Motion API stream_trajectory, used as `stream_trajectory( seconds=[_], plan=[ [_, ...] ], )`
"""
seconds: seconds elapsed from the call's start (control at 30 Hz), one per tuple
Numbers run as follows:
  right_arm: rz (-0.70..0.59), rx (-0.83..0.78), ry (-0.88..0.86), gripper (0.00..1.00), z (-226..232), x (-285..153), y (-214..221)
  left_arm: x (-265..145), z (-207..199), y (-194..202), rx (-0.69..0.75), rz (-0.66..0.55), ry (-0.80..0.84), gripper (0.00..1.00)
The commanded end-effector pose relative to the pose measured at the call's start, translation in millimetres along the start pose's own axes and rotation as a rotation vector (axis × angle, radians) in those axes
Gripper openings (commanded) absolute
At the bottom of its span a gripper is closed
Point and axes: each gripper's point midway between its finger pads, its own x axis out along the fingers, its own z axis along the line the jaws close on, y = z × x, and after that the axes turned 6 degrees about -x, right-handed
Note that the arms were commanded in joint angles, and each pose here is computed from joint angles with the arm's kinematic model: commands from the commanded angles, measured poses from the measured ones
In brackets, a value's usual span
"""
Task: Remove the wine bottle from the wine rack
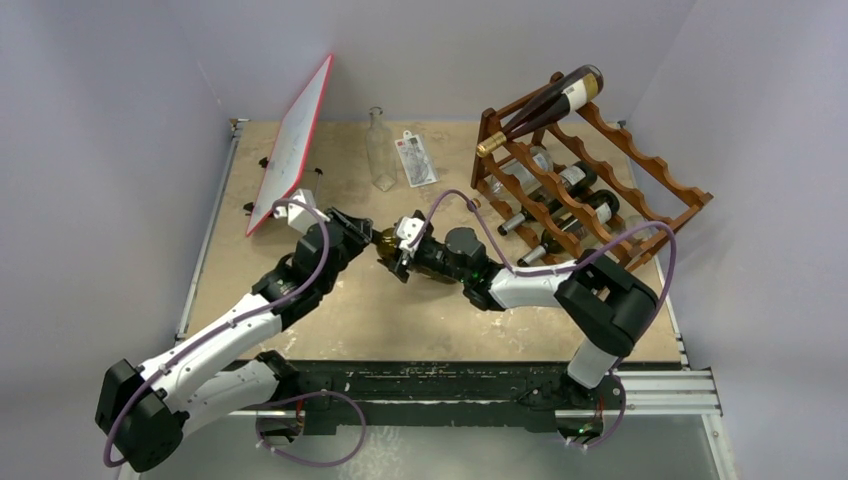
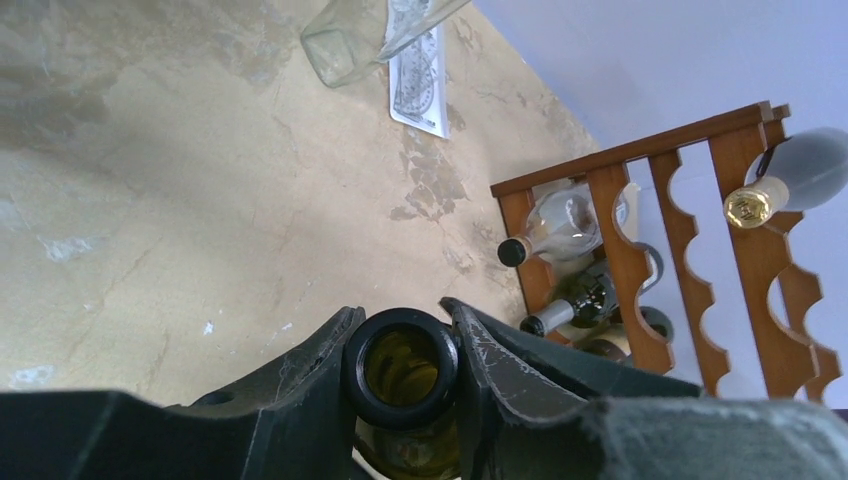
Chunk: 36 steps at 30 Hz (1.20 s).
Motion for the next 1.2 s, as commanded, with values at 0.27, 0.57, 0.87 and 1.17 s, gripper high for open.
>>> stream_trajectory(
  seconds=[0.27,0.57,0.87,1.17],
  plan=[
    [-0.116,-0.007,0.116,1.00,-36.8,-47.1,-86.0,5.0,-79.3,-75.7,0.350,-0.155,-0.034,0.00],
    [-0.098,0.069,0.296,1.00,-72.1,-91.9,-80.1,45.3,-122.3,-117.7,0.487,-0.188,-0.031,0.00],
    [-0.135,0.113,0.323,1.00,-85.0,-110.3,-86.4,72.4,-159.3,-146.0,0.648,-0.262,-0.047,0.00],
    [-0.152,0.108,0.341,1.00,-92.6,-121.8,-98.3,108.9,-152.9,-149.5,0.789,-0.245,-0.150,0.00]
  ],
)
